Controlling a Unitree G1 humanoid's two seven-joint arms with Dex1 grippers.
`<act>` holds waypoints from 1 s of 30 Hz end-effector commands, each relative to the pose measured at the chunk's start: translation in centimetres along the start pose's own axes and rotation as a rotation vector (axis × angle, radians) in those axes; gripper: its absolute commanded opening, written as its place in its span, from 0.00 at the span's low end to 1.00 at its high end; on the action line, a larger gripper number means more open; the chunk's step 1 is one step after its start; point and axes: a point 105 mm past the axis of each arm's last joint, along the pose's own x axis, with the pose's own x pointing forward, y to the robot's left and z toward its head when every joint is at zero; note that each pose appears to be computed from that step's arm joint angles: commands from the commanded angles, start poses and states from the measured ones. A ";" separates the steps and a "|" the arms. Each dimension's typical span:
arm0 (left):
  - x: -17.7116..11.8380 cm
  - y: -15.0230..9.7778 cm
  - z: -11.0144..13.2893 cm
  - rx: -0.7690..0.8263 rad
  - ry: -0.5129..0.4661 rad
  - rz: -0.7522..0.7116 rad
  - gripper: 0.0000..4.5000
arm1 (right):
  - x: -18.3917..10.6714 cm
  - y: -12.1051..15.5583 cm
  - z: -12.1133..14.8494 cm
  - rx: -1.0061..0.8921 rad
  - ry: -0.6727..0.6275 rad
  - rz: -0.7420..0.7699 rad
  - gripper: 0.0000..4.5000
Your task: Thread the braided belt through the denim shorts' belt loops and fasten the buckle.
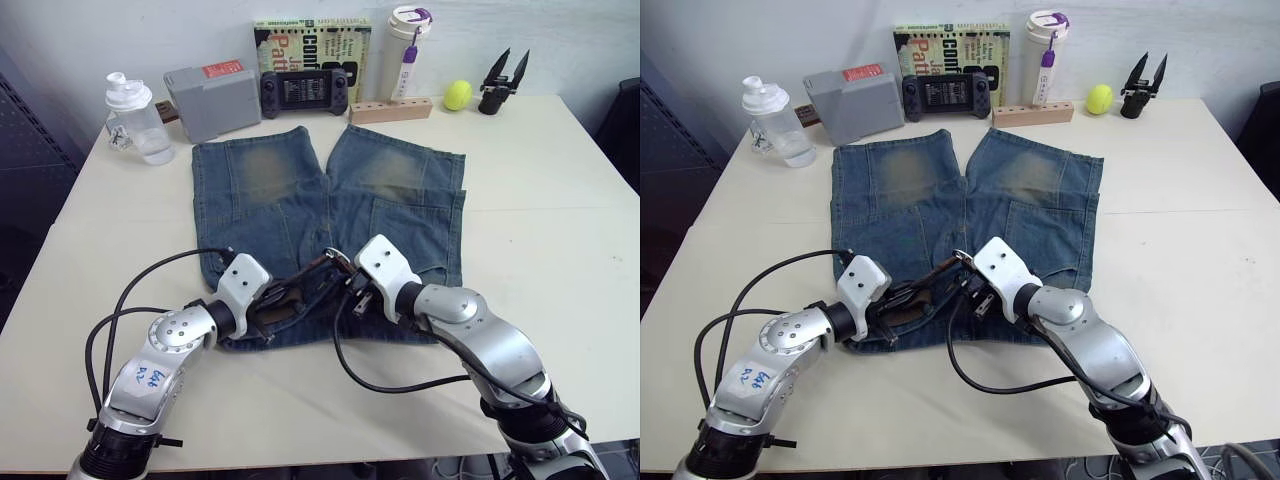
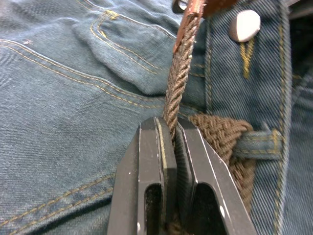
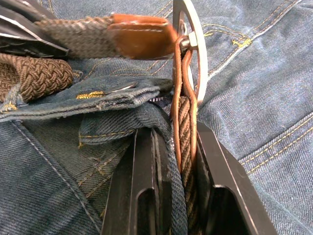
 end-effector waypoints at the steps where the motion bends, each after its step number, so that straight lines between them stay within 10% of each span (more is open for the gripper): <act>1: 0.5 -0.4 0.2 0.019 0.005 -0.005 0.00 | -0.5 0.8 2.1 -0.068 -0.073 0.022 0.05; 27: 3.6 -3.6 3.1 0.009 -0.210 -0.113 0.00 | -0.6 2.8 1.5 -0.248 -0.038 0.259 0.05; 30: 3.7 -3.6 3.0 0.009 -0.210 -0.114 0.00 | -2.2 2.3 2.6 -0.150 -0.102 0.284 0.35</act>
